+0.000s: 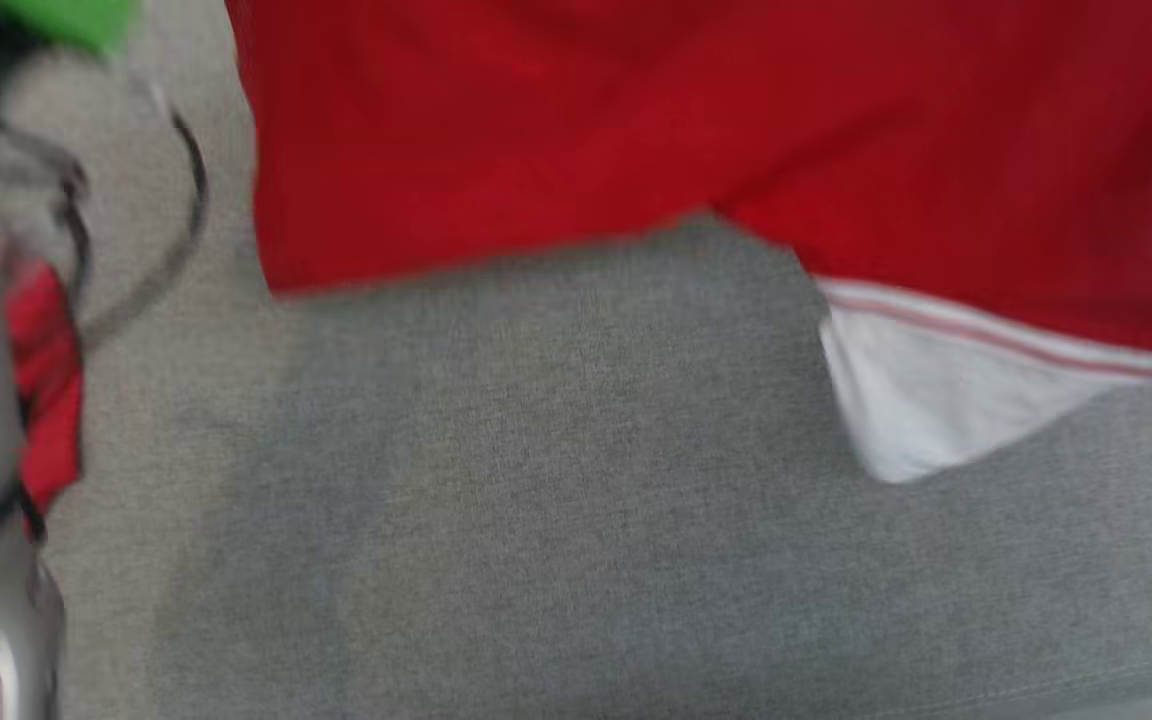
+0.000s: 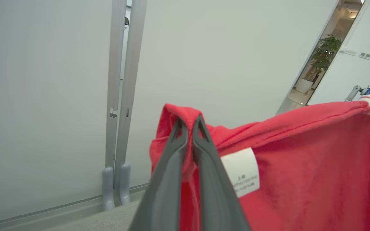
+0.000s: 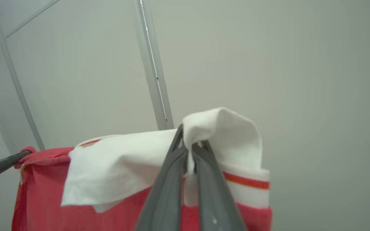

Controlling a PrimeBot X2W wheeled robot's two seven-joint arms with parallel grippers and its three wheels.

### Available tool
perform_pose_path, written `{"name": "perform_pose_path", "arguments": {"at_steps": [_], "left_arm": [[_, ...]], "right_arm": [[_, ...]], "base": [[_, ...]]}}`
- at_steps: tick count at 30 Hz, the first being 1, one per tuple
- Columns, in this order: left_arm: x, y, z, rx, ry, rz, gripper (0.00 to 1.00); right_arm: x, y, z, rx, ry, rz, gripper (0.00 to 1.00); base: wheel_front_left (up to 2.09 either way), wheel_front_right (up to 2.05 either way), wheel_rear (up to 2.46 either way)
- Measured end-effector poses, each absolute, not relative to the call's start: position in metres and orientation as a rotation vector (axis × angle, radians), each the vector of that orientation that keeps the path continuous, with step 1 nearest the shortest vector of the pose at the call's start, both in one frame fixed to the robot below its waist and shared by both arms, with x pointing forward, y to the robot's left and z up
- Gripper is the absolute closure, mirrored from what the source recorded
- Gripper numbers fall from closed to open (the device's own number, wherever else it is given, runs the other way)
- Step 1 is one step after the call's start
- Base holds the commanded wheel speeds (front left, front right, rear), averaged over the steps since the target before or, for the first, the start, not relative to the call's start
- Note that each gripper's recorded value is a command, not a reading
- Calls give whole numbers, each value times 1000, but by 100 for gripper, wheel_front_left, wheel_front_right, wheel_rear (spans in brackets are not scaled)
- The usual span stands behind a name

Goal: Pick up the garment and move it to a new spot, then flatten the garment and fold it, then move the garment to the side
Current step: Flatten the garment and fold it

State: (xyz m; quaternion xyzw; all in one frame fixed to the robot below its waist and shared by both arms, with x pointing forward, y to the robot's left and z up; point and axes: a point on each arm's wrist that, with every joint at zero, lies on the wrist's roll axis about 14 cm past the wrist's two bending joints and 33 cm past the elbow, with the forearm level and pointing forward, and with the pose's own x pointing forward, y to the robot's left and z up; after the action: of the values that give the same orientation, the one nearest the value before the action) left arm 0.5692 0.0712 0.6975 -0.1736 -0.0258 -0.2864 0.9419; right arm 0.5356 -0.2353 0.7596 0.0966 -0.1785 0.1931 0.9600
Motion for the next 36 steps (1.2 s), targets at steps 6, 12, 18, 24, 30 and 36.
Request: {"name": "perform_pose_path", "arguments": {"at_steps": [6,12,18,24,30,36], "left_arm": [[676,91,690,-347,-90,-395,100],[735,104,655,-357,-140,-269,100],[762,102,560,-296,-58,-257,100],[732,91,459,-310,117,-307,100],[664,88,407,-433,258,-323,100],[548,85,385,-482,384,-374,100]], "right_arm": [[650,-212,750,224,-351,298,100],[711,-181,728,286,-386,275,100],[742,-153,635,310,-242,305,100],[712,-170,538,392,-108,285,100],[634,-190,480,530,-26,243,100],[530,-200,448,608,106,198,100]], "base": [[0,0,0],[0,0,0],[0,0,0],[0,0,0],[0,0,0],[0,0,0]]}}
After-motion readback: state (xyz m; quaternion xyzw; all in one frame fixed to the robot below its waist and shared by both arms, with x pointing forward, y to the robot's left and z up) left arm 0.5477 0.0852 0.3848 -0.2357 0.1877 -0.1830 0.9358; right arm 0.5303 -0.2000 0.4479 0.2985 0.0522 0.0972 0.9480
